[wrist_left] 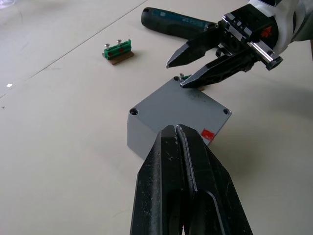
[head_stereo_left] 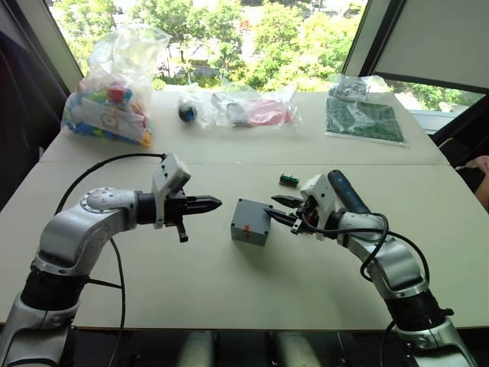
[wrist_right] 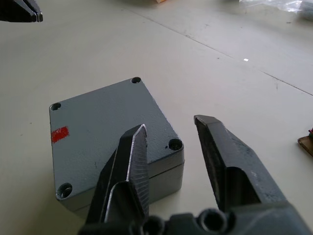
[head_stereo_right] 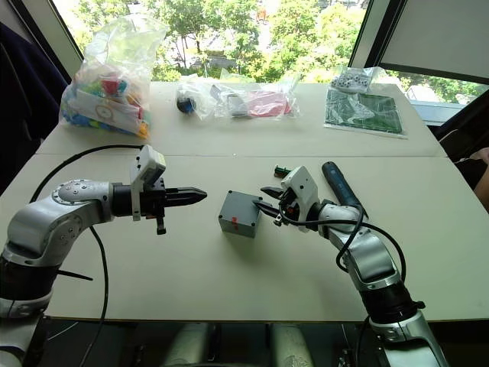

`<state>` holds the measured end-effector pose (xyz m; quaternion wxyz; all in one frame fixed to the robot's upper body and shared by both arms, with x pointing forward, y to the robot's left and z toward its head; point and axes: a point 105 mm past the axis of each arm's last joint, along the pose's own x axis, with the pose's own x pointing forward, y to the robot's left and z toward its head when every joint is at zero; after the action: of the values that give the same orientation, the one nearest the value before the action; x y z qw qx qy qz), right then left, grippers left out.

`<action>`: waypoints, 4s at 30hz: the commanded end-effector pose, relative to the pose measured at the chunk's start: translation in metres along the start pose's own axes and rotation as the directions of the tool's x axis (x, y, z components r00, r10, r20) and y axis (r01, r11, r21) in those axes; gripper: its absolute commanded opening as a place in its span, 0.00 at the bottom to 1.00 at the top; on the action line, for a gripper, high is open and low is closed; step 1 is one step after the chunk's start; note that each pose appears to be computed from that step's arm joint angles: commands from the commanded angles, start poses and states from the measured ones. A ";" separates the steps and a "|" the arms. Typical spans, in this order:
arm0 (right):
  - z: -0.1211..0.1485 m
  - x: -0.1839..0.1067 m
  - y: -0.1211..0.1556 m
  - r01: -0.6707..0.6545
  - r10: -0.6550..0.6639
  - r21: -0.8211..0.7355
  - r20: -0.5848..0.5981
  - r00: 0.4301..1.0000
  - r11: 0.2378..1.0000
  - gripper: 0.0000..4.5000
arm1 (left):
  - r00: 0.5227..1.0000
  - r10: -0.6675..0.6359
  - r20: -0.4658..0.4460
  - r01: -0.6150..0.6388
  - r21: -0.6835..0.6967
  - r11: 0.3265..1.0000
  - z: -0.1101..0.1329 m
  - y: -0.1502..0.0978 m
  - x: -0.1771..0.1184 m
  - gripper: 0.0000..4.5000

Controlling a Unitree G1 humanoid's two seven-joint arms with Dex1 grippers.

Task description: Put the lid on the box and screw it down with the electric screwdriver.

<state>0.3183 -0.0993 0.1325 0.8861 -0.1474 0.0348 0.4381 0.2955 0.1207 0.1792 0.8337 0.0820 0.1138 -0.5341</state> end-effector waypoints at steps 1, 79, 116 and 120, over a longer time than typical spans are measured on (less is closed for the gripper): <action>0.023 -0.010 -0.014 0.049 -0.048 -0.017 0.070 0.996 0.999 0.77 | 0.999 -0.005 0.034 0.004 0.020 1.000 0.009 -0.003 -0.001 0.00; 0.168 -0.086 -0.119 0.185 -0.354 0.354 0.505 0.787 0.917 0.43 | 0.983 -0.135 0.123 0.135 0.009 0.991 0.024 0.000 0.022 0.00; 0.098 0.004 -0.019 0.131 -0.345 0.382 0.574 0.742 0.915 0.43 | 0.987 -0.103 -0.126 0.112 0.067 0.992 -0.035 0.012 0.042 0.00; 0.095 0.005 -0.017 0.127 -0.345 0.388 0.566 0.749 0.913 0.43 | 0.988 -0.099 -0.122 0.108 0.067 0.992 -0.034 0.012 0.043 0.00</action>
<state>0.3396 -0.0816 0.2038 0.9229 0.1513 -0.1620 0.3148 0.3197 0.0924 0.1396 0.7865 0.1339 0.1382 -0.5869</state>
